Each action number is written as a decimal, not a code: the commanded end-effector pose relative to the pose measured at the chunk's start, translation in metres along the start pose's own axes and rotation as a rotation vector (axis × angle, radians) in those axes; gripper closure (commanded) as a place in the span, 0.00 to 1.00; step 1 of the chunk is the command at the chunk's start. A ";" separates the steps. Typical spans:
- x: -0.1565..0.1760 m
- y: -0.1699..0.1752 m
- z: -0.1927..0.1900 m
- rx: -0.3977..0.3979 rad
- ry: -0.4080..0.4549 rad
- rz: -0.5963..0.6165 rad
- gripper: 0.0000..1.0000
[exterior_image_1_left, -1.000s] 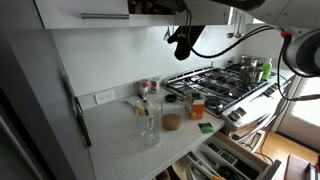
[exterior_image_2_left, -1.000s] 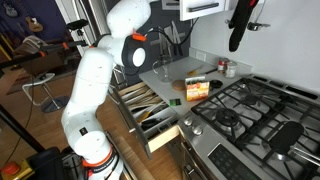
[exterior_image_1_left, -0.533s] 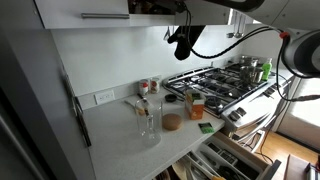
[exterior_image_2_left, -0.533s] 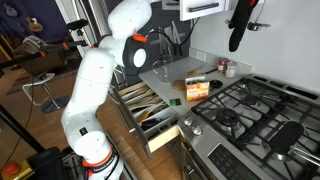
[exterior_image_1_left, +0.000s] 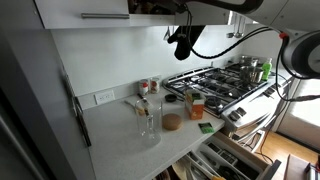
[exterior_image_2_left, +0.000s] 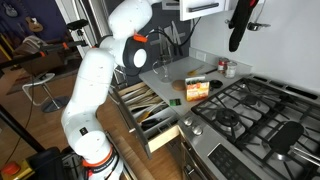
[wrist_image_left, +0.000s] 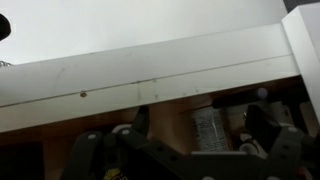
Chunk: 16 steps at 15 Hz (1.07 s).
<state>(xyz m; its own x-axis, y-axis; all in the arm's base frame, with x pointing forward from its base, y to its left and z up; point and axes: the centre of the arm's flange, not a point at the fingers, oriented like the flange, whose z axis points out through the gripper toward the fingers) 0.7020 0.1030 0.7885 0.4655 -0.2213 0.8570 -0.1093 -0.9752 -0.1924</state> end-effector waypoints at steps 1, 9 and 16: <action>0.004 -0.006 0.015 -0.021 0.009 -0.045 0.00; 0.009 -0.014 -0.001 0.021 0.058 -0.214 0.00; 0.017 -0.018 -0.014 0.035 0.139 -0.254 0.00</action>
<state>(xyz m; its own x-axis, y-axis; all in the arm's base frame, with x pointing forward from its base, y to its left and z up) 0.6970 0.1148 0.8018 0.3906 0.0111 0.9205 0.0182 -0.9998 0.0043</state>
